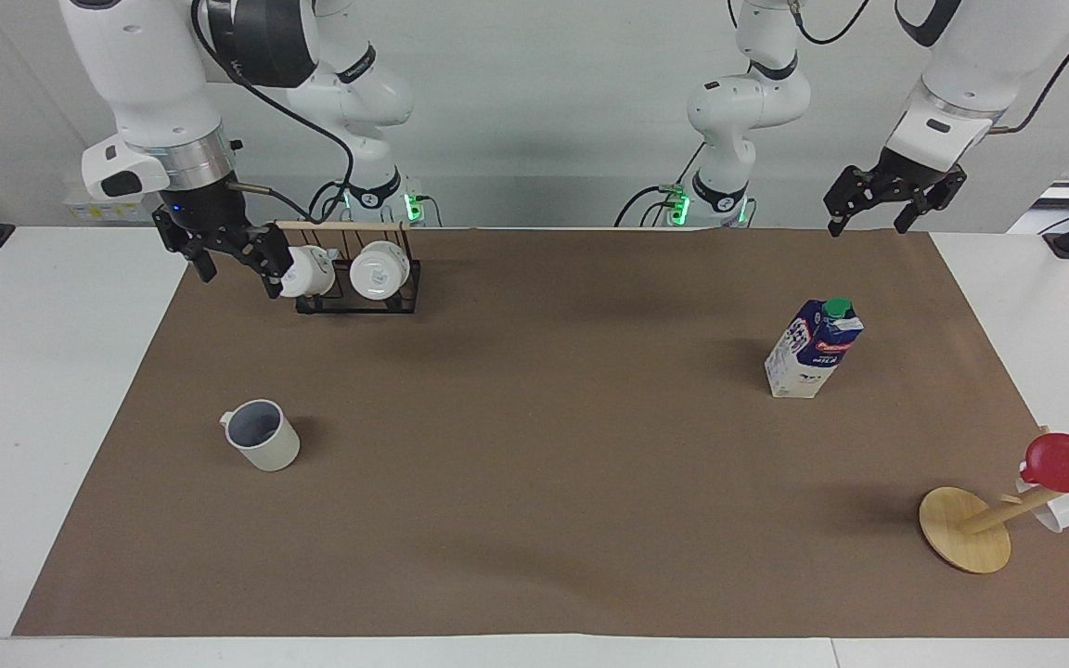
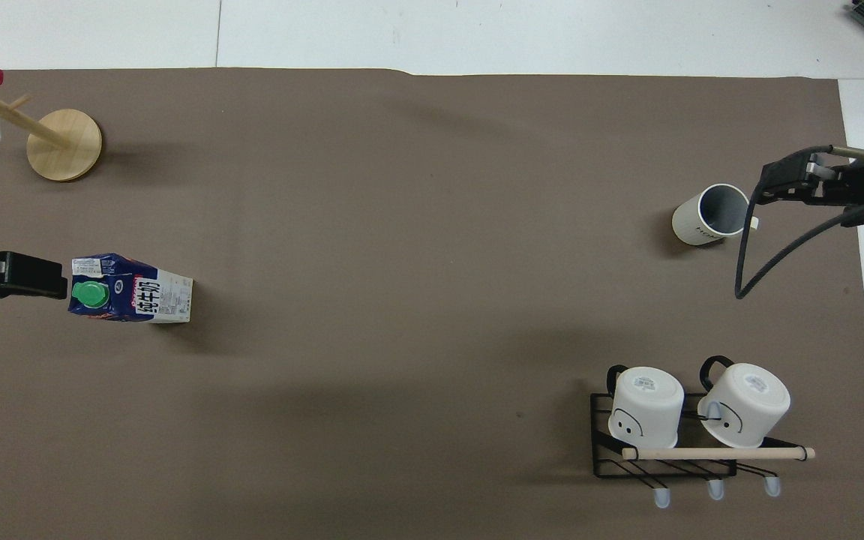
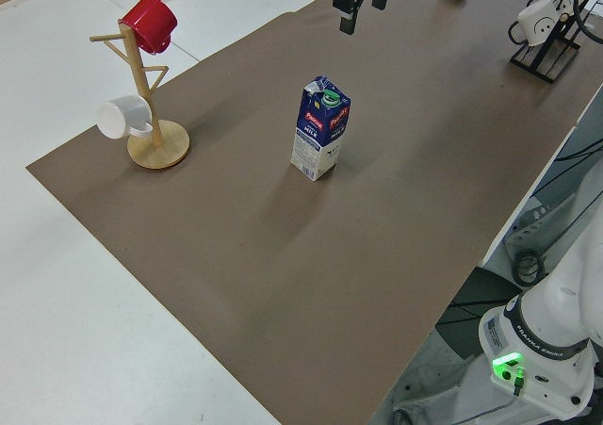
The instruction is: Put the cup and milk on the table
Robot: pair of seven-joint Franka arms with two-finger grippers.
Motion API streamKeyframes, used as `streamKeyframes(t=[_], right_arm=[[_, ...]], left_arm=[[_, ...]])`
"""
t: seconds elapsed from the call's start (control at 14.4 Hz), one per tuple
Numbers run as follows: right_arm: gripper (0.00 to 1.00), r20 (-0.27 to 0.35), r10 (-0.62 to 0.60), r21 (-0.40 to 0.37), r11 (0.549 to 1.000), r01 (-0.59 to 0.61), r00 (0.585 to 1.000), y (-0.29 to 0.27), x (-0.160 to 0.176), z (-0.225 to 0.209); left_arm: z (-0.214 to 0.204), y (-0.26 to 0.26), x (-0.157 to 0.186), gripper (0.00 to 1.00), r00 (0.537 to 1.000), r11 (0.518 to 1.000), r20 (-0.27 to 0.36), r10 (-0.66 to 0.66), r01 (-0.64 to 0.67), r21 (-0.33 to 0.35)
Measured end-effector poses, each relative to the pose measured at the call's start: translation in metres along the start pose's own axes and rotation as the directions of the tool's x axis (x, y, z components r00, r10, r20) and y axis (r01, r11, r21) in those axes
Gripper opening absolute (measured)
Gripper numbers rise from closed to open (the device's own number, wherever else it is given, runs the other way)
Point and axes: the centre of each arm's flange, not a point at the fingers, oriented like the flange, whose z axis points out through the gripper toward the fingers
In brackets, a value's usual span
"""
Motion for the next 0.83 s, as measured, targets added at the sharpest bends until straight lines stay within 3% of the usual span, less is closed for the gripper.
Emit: streamKeyframes(t=[0.49,0.83], right_arm=[[1.00,-0.021,0.010,0.012,1.000,-0.010,1.000,0.002,0.017,0.022],[1.00,-0.006,-0.022,0.017,1.000,0.022,1.000,0.004,0.030,0.097]], left_arm=[[0.000,0.000,0.000,1.00,1.000,1.000,0.000,0.000,0.000,0.000],[0.000,0.000,0.000,1.00,1.000,1.000,0.000,0.000,0.000,0.000]])
